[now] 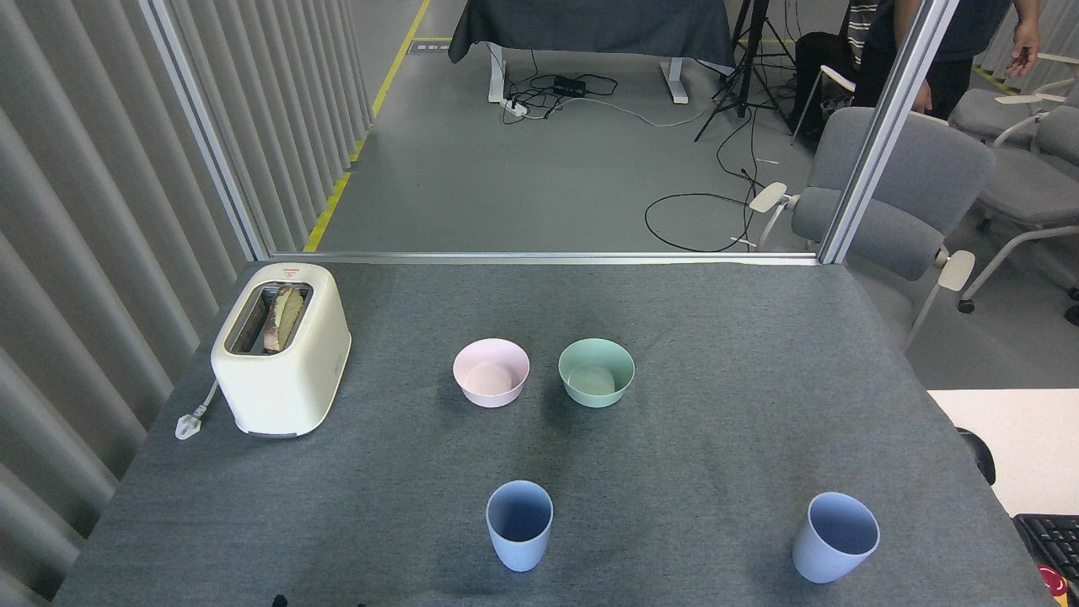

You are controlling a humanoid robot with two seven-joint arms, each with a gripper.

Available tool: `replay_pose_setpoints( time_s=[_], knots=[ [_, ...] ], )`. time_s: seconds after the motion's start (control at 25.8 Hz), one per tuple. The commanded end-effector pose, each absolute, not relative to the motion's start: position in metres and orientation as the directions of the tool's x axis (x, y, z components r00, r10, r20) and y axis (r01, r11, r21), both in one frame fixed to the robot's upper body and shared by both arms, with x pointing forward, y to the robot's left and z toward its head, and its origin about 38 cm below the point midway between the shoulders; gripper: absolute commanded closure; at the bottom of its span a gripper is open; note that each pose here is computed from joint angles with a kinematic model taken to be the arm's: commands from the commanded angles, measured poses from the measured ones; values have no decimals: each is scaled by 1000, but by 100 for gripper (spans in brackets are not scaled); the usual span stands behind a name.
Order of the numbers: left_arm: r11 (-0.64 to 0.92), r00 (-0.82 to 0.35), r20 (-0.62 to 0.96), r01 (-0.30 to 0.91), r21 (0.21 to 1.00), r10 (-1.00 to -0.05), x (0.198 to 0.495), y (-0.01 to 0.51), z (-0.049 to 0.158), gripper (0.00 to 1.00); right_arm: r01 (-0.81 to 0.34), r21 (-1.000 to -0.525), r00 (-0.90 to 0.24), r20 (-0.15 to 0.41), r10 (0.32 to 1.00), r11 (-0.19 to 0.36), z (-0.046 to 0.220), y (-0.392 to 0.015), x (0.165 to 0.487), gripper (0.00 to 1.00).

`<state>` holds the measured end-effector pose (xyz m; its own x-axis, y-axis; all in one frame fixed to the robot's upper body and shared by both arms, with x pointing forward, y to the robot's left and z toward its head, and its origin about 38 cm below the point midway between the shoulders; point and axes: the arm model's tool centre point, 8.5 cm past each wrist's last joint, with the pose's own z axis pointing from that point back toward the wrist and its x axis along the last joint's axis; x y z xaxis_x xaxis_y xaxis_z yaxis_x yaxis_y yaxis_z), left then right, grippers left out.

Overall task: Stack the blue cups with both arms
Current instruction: 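Reach the right gripper to the other blue cup and grasp it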

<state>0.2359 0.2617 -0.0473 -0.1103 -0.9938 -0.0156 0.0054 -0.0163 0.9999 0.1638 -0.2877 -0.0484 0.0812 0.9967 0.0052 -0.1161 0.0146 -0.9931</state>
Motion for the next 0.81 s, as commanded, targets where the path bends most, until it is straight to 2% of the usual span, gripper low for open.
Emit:
replay_pose_setpoints(
  time_s=[0.0,0.35,0.7,0.77],
  knots=[
    [-17,-95,-17,2,1000,-995,238,277,-45,0,-159,-987,79,2,997,14,-56,-299,186,0],
    [-10,-83,-9,9,1000,-997,234,274,-48,0,-122,-992,71,-35,997,-26,-54,-320,244,0],
    [-11,-80,-10,9,1000,-997,234,274,-47,0,-119,-993,75,-29,997,-20,-55,-323,273,0],
    [-11,-82,-10,7,1000,-997,234,274,-47,0,-113,-993,72,-41,997,-33,-51,-328,277,0]
  ],
)
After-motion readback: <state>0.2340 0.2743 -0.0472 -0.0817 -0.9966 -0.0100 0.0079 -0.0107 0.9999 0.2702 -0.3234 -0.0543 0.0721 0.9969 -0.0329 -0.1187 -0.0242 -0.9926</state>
